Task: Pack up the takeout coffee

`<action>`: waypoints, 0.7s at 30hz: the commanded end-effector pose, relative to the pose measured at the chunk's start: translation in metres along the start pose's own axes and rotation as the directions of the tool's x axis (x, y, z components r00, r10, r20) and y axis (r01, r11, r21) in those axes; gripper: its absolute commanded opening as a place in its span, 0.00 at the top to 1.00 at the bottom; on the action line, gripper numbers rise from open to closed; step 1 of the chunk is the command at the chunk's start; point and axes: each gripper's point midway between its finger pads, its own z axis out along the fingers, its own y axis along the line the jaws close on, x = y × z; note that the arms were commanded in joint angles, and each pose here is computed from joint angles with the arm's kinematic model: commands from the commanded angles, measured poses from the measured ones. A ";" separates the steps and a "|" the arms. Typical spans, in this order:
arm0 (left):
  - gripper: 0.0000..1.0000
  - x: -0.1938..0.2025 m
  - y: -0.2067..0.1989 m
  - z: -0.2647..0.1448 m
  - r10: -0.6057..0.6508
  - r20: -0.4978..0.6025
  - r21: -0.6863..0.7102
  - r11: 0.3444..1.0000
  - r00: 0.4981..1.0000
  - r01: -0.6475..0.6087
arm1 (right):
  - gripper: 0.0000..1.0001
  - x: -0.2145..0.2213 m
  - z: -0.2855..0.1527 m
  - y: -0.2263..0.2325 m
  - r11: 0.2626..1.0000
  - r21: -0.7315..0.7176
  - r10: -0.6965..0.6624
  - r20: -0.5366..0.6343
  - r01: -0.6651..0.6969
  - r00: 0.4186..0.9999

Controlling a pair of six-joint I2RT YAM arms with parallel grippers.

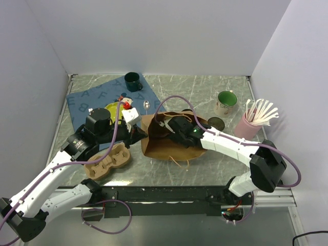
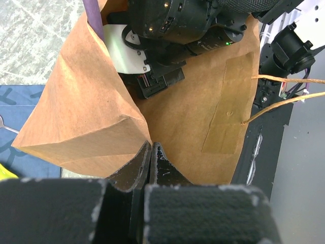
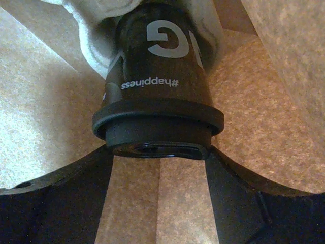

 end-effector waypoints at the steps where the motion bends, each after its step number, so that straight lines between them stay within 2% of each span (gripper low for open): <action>1: 0.99 -0.015 -0.019 -0.006 0.012 0.049 0.080 0.997 0.999 -0.016 | 0.20 0.006 -0.011 -0.016 0.998 0.027 0.054 -0.021 -0.053 0.998; 6: 0.99 -0.019 -0.018 -0.006 0.007 0.054 0.074 0.997 0.998 -0.011 | 0.08 0.008 -0.018 -0.017 0.998 0.013 0.056 -0.008 -0.056 0.998; 16: 0.99 -0.022 -0.016 -0.004 -0.007 0.053 0.067 0.998 0.999 0.003 | 0.00 0.016 -0.038 -0.021 0.999 0.000 0.048 -0.005 -0.048 0.999; 21: 0.99 -0.023 -0.016 -0.003 -0.049 0.041 0.067 0.997 0.998 0.046 | 0.00 0.024 -0.045 -0.022 0.999 -0.004 0.054 -0.014 -0.054 0.998</action>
